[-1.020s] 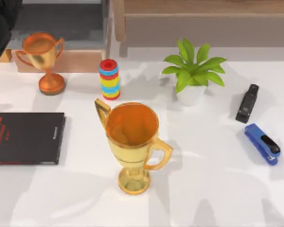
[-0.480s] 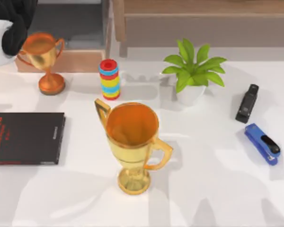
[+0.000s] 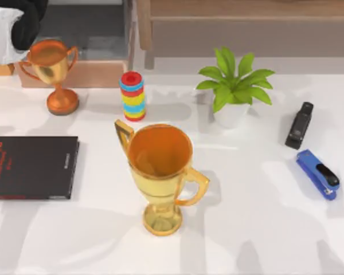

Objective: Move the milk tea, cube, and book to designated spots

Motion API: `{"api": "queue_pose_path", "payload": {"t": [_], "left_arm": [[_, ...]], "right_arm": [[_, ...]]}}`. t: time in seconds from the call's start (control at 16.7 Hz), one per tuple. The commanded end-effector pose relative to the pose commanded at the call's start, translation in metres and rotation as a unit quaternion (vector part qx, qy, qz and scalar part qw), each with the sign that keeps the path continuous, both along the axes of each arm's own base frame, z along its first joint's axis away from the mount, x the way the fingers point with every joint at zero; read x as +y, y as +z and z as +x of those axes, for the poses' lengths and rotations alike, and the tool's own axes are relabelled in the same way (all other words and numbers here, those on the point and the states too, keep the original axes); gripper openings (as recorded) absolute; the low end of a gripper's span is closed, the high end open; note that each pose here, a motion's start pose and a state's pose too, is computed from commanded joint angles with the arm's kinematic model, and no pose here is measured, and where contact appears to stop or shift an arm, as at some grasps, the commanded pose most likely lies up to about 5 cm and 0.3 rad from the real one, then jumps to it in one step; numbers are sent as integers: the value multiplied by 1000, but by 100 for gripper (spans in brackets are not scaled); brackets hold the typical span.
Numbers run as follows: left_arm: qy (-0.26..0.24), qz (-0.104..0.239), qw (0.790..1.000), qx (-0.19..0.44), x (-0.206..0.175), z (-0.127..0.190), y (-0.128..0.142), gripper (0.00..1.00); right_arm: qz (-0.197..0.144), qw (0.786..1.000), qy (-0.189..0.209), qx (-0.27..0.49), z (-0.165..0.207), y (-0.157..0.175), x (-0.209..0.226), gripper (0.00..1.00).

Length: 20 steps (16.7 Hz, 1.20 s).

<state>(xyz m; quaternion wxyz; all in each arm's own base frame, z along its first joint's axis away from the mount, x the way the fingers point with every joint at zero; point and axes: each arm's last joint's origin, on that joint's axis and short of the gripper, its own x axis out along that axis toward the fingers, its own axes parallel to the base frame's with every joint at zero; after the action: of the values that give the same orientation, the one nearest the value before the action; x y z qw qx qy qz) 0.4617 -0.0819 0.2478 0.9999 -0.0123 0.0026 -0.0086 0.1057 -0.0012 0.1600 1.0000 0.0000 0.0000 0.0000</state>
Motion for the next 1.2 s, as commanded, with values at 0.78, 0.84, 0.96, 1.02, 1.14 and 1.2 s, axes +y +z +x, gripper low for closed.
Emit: {"api": "queue_pose_path", "payload": {"t": [0.78,0.84,0.96,1.02,1.14,1.2], "left_arm": [[0,0,1000,0,0,2,0,32],[0,0,1000,0,0,2,0,25],[0,0,1000,0,0,2,0,10],[0,0,1000,0,0,2,0,2],[0,0,1000,0,0,2,0,0],[0,0,1000,0,0,2,0,0]], "right_arm": [[0,1000,0,0,0,0,0,100],[0,1000,0,0,0,0,0,100],[0,1000,0,0,0,0,0,100],[0,1000,0,0,0,0,0,100],[0,1000,0,0,0,0,0,100],[0,1000,0,0,0,0,0,100]]}}
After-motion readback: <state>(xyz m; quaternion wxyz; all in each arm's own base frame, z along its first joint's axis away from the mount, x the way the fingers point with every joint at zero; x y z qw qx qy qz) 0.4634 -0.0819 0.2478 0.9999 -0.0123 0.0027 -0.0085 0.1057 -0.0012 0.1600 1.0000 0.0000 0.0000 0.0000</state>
